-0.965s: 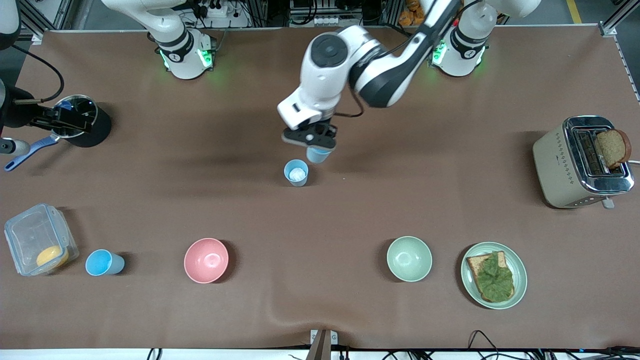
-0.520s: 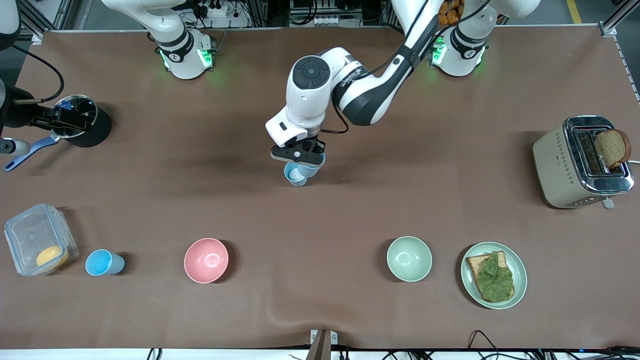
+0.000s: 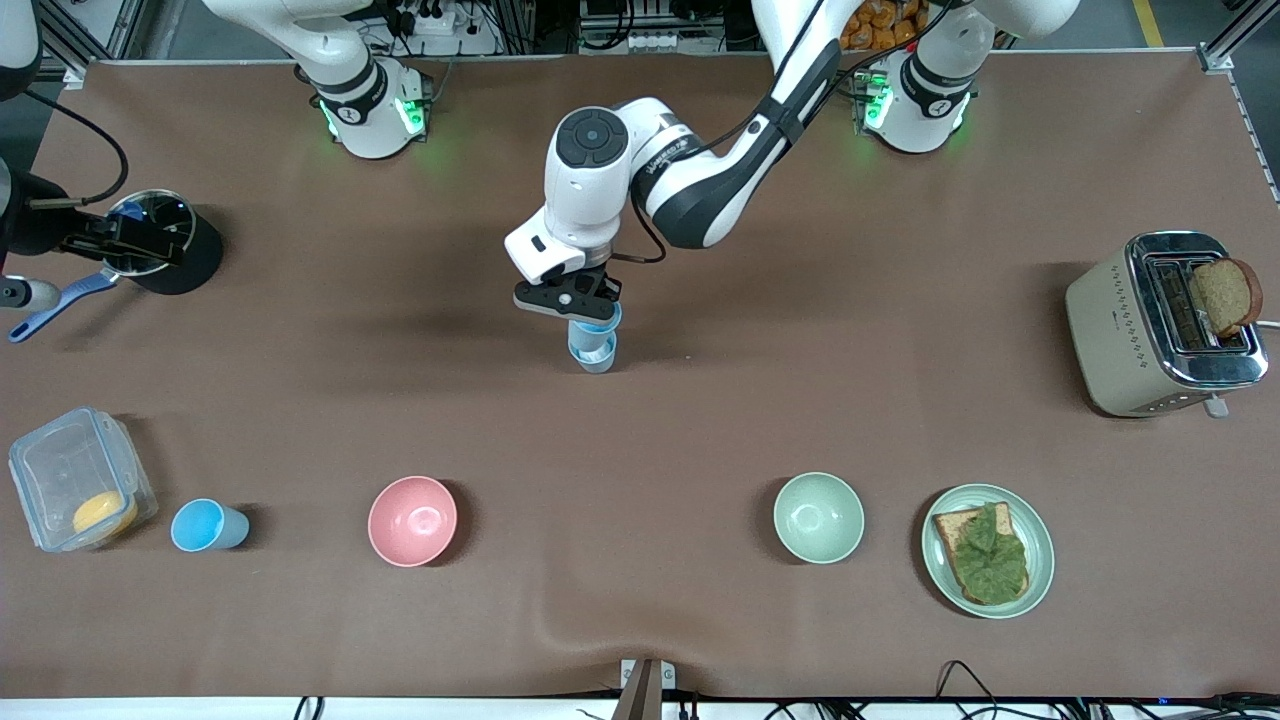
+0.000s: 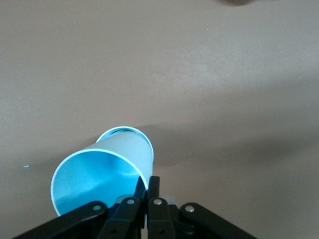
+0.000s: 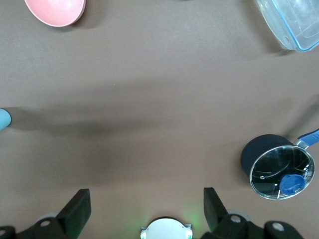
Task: Stack blue cups with both arms
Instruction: 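Carry the cup with the left gripper over the placed blue cup, then lower the held cup into the placed cup with the left gripper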
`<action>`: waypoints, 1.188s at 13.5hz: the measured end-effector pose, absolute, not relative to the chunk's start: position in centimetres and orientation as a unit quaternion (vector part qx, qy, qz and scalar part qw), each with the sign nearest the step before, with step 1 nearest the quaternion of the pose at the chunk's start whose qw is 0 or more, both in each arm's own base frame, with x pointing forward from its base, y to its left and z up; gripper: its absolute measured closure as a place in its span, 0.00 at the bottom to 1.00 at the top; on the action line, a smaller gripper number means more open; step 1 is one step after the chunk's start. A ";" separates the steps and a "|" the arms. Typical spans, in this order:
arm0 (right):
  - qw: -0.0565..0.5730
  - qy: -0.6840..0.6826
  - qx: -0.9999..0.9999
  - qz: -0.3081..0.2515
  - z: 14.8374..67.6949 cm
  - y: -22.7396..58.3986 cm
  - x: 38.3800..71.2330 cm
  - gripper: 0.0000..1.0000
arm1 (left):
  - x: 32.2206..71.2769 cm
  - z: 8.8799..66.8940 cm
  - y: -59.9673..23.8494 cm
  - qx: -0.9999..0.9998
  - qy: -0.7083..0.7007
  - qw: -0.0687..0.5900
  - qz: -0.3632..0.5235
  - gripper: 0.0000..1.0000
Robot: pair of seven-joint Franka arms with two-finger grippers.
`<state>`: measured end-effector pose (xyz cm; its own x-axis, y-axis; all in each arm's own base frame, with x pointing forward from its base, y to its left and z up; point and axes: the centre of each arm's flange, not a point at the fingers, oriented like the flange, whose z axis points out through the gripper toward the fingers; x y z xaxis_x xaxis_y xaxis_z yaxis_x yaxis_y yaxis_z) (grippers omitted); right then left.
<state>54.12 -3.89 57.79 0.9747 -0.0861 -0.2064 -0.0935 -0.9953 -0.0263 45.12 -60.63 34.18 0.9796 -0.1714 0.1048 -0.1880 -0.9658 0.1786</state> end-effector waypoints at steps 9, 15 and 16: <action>0.018 0.045 -0.993 0.103 57.8 -3.9 54.1 0.00 | 46.0 32.7 -60.5 0.990 -0.085 0.094 0.054 0.92; 0.018 0.045 -0.993 0.103 57.8 -3.9 54.1 0.00 | 46.4 33.1 -60.3 0.990 -0.083 0.096 0.058 0.32; 0.018 0.045 -0.993 0.103 57.8 -3.9 54.1 0.00 | 46.8 33.6 -60.0 0.990 -0.080 0.097 0.062 0.23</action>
<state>54.12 -3.90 57.79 0.9745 -0.0862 -0.2071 -0.0935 -0.9953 -0.0259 46.84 -60.03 33.56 0.9797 -0.1458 0.1374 -0.1698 -0.9683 0.1831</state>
